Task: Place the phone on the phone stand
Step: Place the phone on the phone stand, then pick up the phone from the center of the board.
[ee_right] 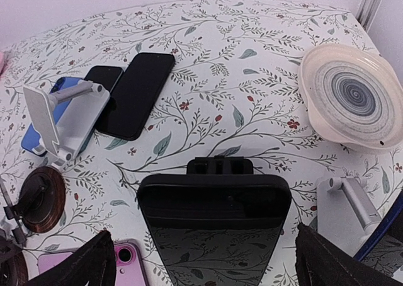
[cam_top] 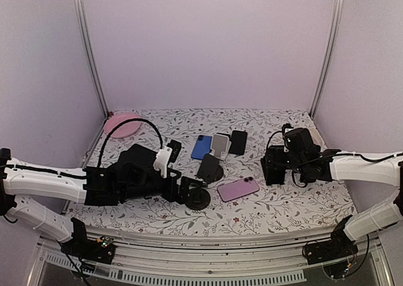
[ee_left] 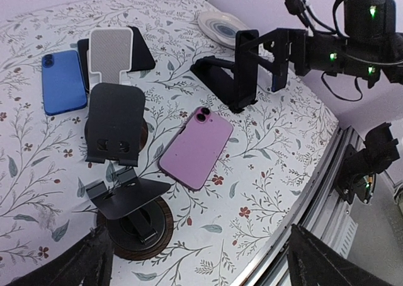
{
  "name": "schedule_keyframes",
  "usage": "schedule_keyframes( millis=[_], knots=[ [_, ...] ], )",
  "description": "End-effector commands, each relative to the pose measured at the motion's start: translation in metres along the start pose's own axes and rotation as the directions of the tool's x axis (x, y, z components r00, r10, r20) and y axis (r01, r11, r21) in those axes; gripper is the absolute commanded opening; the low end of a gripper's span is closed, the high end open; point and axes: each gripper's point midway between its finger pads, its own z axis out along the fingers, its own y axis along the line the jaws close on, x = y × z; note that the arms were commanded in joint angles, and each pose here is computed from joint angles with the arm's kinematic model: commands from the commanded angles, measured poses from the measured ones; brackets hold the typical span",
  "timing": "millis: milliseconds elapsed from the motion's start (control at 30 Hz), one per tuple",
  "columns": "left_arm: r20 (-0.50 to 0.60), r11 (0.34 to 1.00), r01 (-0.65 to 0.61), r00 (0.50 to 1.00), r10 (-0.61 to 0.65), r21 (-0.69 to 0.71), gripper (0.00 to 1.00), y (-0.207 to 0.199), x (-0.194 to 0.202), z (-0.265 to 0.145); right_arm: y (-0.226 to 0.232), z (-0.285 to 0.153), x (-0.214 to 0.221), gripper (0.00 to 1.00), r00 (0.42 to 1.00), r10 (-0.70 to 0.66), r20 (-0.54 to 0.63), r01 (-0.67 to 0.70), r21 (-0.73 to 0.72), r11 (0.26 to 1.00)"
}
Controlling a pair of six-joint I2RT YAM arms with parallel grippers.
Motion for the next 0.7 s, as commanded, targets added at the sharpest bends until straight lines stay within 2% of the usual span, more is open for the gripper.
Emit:
schedule_keyframes(
  millis=[0,367,667],
  knots=[
    [0.016,1.000,-0.013,1.000,0.013,-0.001,0.97,0.001,-0.008,0.005,0.002,-0.016,-0.022,0.99,0.999,0.031,0.040,-0.030,-0.028,0.999],
    [-0.061,0.988,-0.154,0.986,0.155,0.010,0.97,-0.012,-0.010,0.045,0.011,-0.058,-0.046,0.99,0.990,0.113,0.088,-0.098,-0.158,0.983],
    [-0.178,0.954,-0.289,0.938,0.299,0.081,0.96,-0.026,-0.004,0.102,0.017,-0.093,-0.050,0.99,0.976,0.191,0.106,-0.153,-0.294,0.944]
  ],
)
